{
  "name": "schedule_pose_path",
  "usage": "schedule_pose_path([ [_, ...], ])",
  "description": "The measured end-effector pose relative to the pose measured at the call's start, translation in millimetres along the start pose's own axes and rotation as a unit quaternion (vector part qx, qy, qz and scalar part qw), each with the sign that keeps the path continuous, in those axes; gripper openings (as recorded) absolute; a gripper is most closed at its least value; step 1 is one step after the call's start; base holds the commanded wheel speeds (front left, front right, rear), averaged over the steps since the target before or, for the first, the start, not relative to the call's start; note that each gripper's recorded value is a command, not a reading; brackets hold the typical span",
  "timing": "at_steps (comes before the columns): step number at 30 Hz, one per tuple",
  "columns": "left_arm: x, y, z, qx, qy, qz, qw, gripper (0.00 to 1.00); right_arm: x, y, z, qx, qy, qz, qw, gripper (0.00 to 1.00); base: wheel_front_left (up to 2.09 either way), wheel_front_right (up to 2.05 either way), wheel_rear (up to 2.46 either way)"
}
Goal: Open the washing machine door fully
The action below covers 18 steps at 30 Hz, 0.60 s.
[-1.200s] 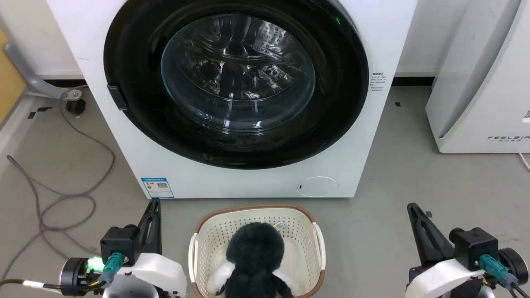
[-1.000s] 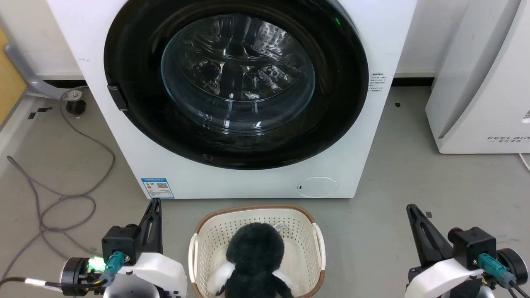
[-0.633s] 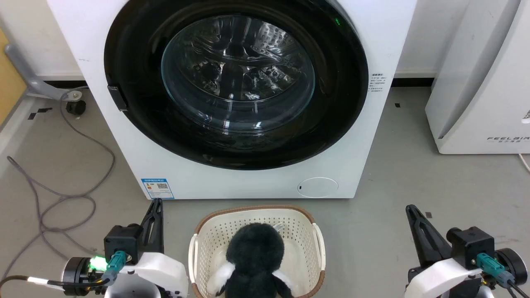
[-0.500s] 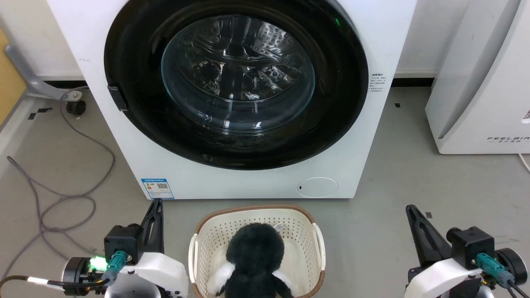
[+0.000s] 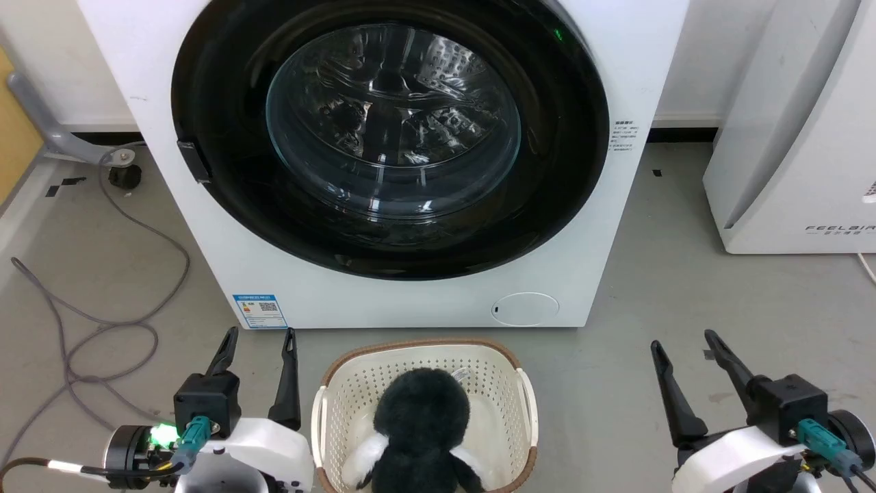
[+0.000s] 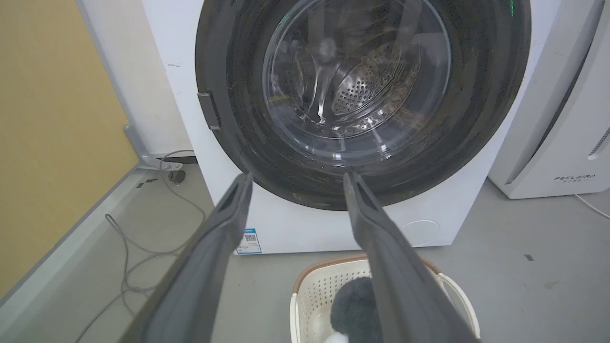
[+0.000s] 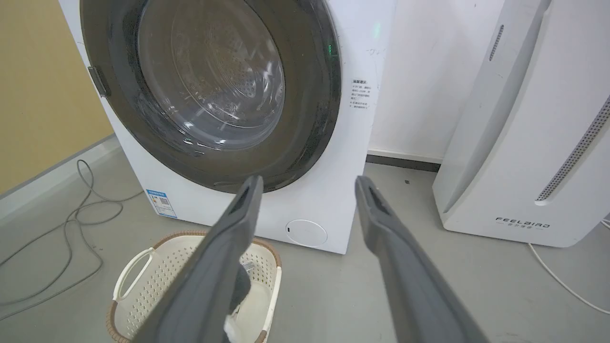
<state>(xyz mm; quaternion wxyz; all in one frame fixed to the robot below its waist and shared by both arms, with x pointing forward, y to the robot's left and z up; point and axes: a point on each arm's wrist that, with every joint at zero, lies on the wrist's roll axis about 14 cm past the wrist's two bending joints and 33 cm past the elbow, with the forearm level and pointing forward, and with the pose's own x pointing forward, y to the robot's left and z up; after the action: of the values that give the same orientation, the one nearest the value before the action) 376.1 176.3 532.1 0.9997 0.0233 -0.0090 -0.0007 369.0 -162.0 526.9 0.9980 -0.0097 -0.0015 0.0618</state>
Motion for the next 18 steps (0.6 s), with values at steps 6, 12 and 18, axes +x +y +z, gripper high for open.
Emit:
schedule_pose_path([
  [6, 0, -1, 1, -0.001, -0.005, 0.002, 1.000, 1.00, 0, -2, 6, 0.012, -0.014, -0.003, 1.000, 1.00, 0.00, 0.00, 0.00],
  [12, 0, -1, 4, -0.001, -0.014, 0.005, 1.000, 1.00, 1, -3, 13, 0.024, -0.029, -0.005, 0.999, 1.00, 0.00, 0.00, 0.00],
  [18, 0, 0, 7, -0.003, -0.021, 0.009, 1.000, 1.00, 1, -4, 18, 0.031, -0.041, -0.006, 0.999, 0.95, 0.00, 0.00, 0.00],
])
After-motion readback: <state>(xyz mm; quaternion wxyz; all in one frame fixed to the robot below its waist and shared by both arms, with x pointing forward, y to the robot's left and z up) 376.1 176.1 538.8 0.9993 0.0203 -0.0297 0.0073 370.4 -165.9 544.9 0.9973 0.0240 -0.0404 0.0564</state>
